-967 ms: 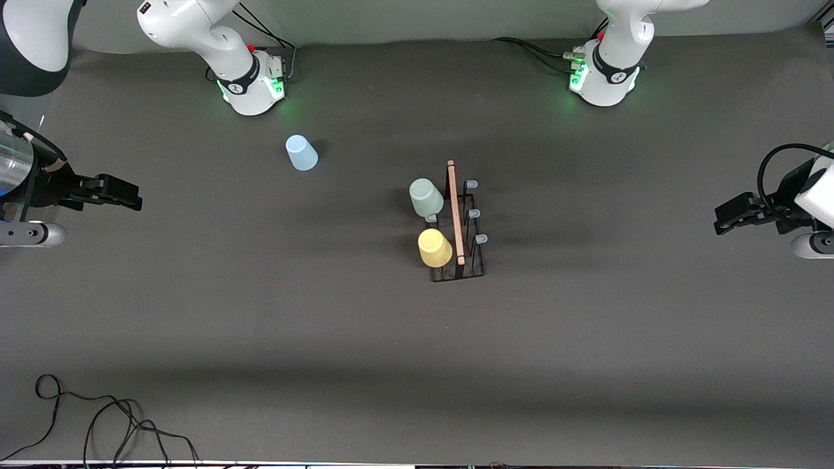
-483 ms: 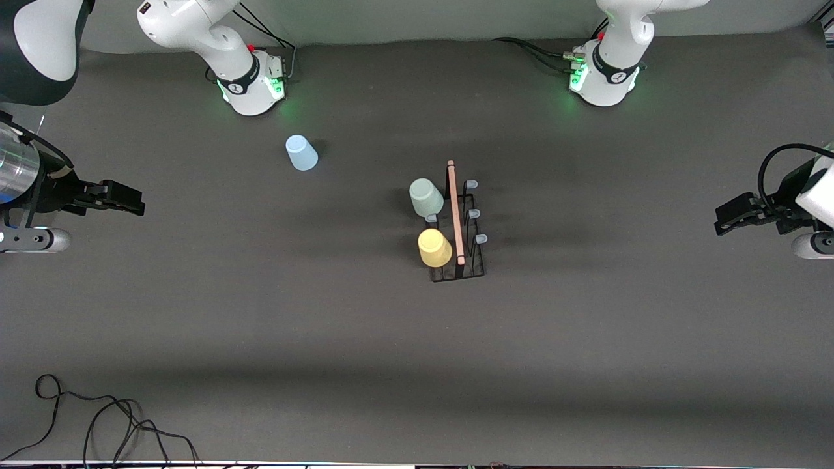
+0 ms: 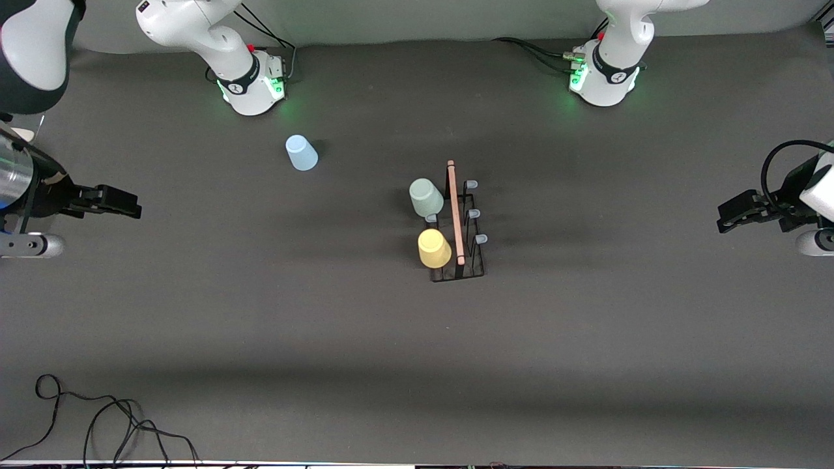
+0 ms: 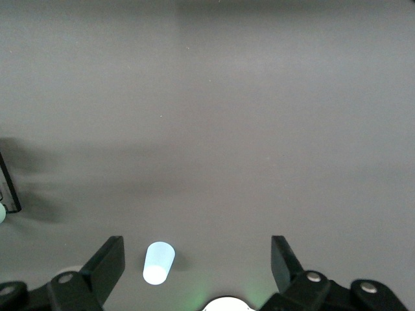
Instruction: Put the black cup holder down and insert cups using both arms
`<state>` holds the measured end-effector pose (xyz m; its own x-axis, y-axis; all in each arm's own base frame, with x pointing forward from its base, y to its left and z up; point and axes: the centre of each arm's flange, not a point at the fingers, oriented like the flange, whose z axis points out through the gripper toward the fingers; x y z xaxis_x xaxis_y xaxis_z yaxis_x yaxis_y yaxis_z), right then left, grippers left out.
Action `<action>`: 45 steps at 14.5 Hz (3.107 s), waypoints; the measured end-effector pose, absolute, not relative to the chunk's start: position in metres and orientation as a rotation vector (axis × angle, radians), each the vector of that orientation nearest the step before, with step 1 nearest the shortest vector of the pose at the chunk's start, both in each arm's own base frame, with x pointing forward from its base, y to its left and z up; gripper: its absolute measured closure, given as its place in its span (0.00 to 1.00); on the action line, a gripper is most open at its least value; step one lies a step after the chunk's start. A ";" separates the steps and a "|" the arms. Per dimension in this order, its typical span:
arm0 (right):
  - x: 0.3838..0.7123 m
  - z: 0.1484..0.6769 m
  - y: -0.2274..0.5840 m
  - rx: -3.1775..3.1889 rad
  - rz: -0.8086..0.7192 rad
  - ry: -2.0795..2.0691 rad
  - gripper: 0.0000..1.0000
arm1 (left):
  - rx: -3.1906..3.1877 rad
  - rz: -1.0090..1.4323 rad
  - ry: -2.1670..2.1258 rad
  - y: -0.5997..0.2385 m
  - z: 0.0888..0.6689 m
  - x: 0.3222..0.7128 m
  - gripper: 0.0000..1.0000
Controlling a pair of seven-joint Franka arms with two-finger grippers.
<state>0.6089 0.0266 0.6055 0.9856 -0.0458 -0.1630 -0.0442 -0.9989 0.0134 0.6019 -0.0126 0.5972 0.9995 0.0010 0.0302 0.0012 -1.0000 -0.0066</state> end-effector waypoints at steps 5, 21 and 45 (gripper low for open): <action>0.609 0.606 0.000 3.149 -0.273 -0.044 0.00 | -3.134 -0.061 -0.002 -0.013 0.602 0.601 0.00; 0.553 0.602 -0.018 3.165 -0.130 0.004 0.00 | -3.134 -0.063 -0.005 -0.011 0.602 0.602 0.00; 0.556 0.600 -0.005 3.106 -0.081 0.059 0.00 | -3.135 -0.061 -0.003 -0.012 0.602 0.602 0.00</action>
